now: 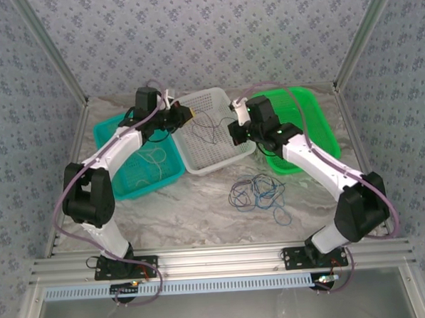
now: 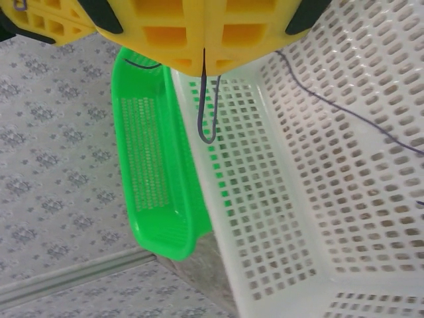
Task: Untangle the cables
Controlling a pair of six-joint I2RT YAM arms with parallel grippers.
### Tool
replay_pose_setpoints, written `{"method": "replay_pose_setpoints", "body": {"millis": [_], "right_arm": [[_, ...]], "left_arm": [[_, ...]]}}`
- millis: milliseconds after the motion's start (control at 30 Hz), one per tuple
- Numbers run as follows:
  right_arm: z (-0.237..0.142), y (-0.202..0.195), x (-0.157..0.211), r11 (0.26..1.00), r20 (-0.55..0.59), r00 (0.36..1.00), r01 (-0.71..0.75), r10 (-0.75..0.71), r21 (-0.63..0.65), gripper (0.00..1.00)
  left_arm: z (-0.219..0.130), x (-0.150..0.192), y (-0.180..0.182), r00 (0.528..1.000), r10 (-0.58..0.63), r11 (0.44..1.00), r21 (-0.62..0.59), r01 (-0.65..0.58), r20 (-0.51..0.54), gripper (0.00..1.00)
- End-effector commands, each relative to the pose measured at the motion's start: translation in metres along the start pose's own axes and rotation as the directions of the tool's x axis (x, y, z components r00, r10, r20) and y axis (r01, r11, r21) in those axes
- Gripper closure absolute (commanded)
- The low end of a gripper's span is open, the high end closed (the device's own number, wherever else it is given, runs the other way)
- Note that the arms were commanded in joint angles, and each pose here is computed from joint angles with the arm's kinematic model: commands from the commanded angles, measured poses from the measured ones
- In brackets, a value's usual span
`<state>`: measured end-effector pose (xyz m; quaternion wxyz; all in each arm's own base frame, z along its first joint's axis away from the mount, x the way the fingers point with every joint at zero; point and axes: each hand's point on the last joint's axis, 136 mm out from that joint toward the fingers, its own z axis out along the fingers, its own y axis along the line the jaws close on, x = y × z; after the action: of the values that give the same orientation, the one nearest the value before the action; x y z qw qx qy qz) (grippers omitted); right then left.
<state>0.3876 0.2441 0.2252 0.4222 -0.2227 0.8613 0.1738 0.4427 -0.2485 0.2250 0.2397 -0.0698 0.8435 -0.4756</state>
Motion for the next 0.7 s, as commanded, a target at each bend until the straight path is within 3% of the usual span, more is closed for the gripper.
{"method": "replay_pose_setpoints", "body": {"millis": [0, 167, 333, 500, 567, 667], "right_arm": [[0.015, -0.009, -0.006, 0.999, 0.022, 1.0, 0.012, -0.013, 0.052, 1.0], [0.036, -0.01, 0.009, 0.999, -0.036, 0.999, 0.007, -0.005, 0.045, 0.96], [0.049, -0.011, 0.029, 0.999, -0.135, 0.991, 0.013, -0.006, 0.048, 0.74], [0.033, -0.012, 0.022, 0.999, -0.109, 0.994, 0.003, 0.003, 0.051, 0.61], [0.023, -0.012, 0.016, 0.999, -0.095, 0.995, -0.004, 0.009, 0.051, 0.59], [0.005, -0.012, 0.014, 0.998, -0.093, 0.996, 0.001, 0.005, 0.061, 0.48]], "left_arm": [[-0.005, -0.021, -0.014, 0.999, 0.044, 0.999, 0.02, -0.044, 0.014, 1.0], [0.001, -0.038, -0.009, 0.998, 0.056, 0.998, -0.015, -0.056, 0.02, 0.98], [0.014, -0.038, -0.004, 0.999, 0.043, 0.999, -0.026, -0.043, -0.007, 0.92], [0.023, -0.021, 0.001, 0.997, 0.057, 0.996, -0.059, -0.06, -0.045, 0.69], [0.027, -0.015, 0.004, 0.996, 0.057, 0.995, -0.077, -0.062, -0.061, 0.53], [0.03, -0.005, 0.006, 0.993, 0.072, 0.992, -0.099, -0.081, -0.089, 0.43]]}}
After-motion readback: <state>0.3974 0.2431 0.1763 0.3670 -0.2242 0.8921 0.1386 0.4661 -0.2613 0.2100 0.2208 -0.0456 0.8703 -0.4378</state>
